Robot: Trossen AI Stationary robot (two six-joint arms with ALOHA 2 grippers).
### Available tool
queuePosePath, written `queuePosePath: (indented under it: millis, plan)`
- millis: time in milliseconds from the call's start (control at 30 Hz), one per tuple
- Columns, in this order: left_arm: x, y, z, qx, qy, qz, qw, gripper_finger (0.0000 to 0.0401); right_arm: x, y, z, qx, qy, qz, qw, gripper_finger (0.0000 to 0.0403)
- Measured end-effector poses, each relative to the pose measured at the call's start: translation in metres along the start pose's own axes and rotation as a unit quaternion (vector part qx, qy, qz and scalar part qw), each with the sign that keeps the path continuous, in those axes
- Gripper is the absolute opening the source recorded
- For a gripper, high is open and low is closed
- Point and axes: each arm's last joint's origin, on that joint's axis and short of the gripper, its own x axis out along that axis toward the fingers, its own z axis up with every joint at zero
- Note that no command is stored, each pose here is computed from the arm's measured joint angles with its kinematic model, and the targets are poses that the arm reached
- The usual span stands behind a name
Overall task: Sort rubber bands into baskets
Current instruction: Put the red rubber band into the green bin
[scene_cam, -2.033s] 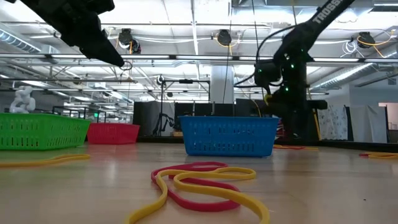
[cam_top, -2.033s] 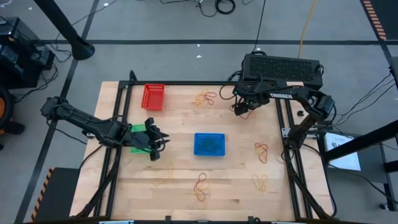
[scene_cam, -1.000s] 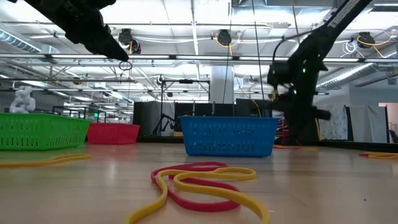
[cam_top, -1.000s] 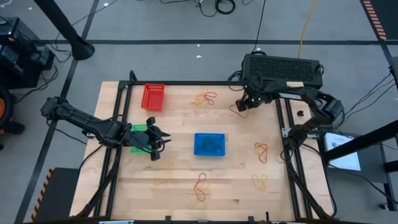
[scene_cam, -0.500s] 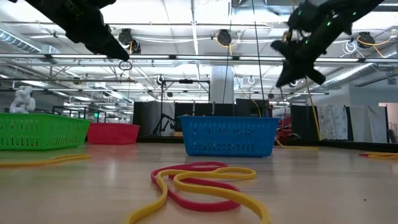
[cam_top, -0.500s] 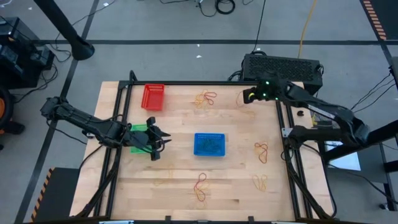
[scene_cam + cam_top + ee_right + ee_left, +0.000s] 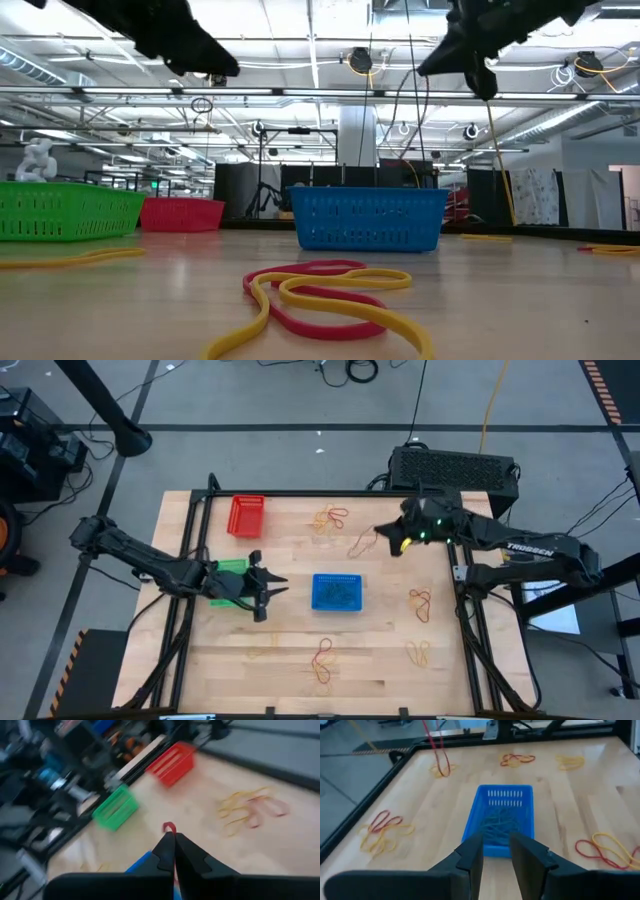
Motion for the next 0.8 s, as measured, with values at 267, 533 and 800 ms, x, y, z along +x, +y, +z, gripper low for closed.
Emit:
queuePosePath:
  millis: [267,533,800]
  plan:
    - [0.038,-0.023,-0.003,0.049,-0.047,-0.042,0.997,0.0102,0.03,0.046,-0.034,-0.057,0.044,0.082,0.994,0.0]
    - [0.056,-0.045,-0.01,0.102,-0.083,-0.072,0.989,0.0117,0.063,0.086,-0.081,-0.106,0.075,0.147,0.981,0.0]
    - [0.06,-0.052,-0.009,0.077,-0.108,-0.084,0.988,0.0238,0.086,0.111,-0.12,-0.125,0.075,0.204,0.968,0.0]
